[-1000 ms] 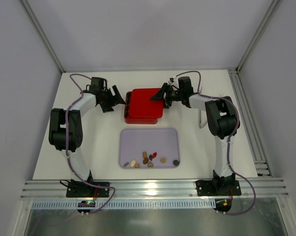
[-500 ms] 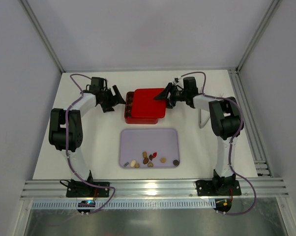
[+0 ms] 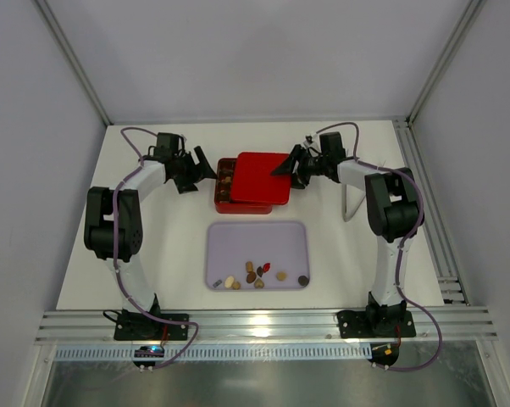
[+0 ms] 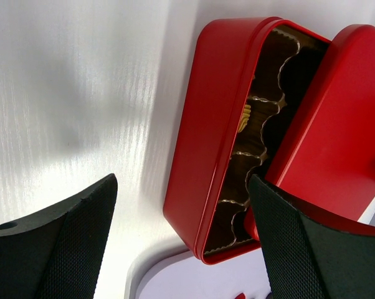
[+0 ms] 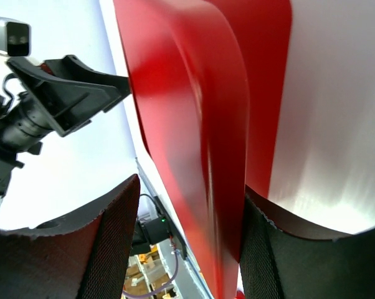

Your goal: Pack the chocolate

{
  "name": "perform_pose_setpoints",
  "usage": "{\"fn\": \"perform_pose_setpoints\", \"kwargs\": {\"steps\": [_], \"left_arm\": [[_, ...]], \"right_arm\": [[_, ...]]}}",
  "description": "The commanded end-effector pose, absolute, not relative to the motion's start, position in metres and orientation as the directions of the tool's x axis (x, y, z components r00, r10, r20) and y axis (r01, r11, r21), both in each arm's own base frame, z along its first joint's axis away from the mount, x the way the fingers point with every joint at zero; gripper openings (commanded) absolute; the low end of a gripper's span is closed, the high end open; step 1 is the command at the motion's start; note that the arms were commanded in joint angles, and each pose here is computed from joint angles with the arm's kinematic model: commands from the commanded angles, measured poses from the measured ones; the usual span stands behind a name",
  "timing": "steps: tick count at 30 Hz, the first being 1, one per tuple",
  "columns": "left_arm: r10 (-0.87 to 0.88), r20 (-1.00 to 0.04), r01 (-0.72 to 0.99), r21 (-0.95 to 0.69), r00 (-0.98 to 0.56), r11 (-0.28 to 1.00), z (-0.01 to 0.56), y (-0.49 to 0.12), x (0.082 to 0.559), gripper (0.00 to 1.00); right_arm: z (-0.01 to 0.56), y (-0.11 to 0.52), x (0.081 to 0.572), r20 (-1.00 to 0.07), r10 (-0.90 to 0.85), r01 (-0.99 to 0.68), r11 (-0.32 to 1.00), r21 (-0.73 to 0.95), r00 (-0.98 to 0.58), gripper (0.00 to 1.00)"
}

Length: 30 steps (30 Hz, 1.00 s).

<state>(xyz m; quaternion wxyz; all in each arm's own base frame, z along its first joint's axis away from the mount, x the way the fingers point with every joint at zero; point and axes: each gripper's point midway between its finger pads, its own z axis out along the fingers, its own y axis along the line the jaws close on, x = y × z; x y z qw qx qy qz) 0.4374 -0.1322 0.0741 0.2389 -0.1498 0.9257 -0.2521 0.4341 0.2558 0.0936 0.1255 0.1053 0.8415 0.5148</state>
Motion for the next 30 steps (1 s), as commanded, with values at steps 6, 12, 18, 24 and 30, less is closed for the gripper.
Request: {"fn": "perform_pose_setpoints", "kwargs": {"steps": [6,12,18,24,30], "left_arm": [[-0.405,-0.391,-0.118,-0.583,-0.827,0.804,0.087,-0.142,0.449,0.84],[-0.407,-0.393,-0.107,-0.599,-0.825,0.793,0.090,-0.145,0.453,0.84],[-0.411,-0.395,-0.092,-0.621,-0.822,0.779,0.092,-0.150,0.457,0.86],[-0.424,-0.391,-0.085,-0.645,-0.817,0.759,0.093,-0.155,0.460,0.86],[-0.424,-0.387,-0.081,-0.653,-0.819,0.753,0.091,-0.160,0.460,0.86]], "right_arm": [[0.114,0.257,0.444,-0.203,0.274,-0.032,0.521,0.853,-0.940,0.61],[0.105,0.265,0.449,-0.206,0.249,-0.032,0.564,0.825,-0.946,0.61],[0.097,0.271,0.451,-0.201,0.231,-0.026,0.592,0.806,-0.952,0.61],[0.084,0.274,0.448,-0.192,0.221,-0.016,0.617,0.787,-0.956,0.61],[0.083,0.279,0.447,-0.215,0.191,-0.037,0.658,0.752,-0.958,0.61]]}}
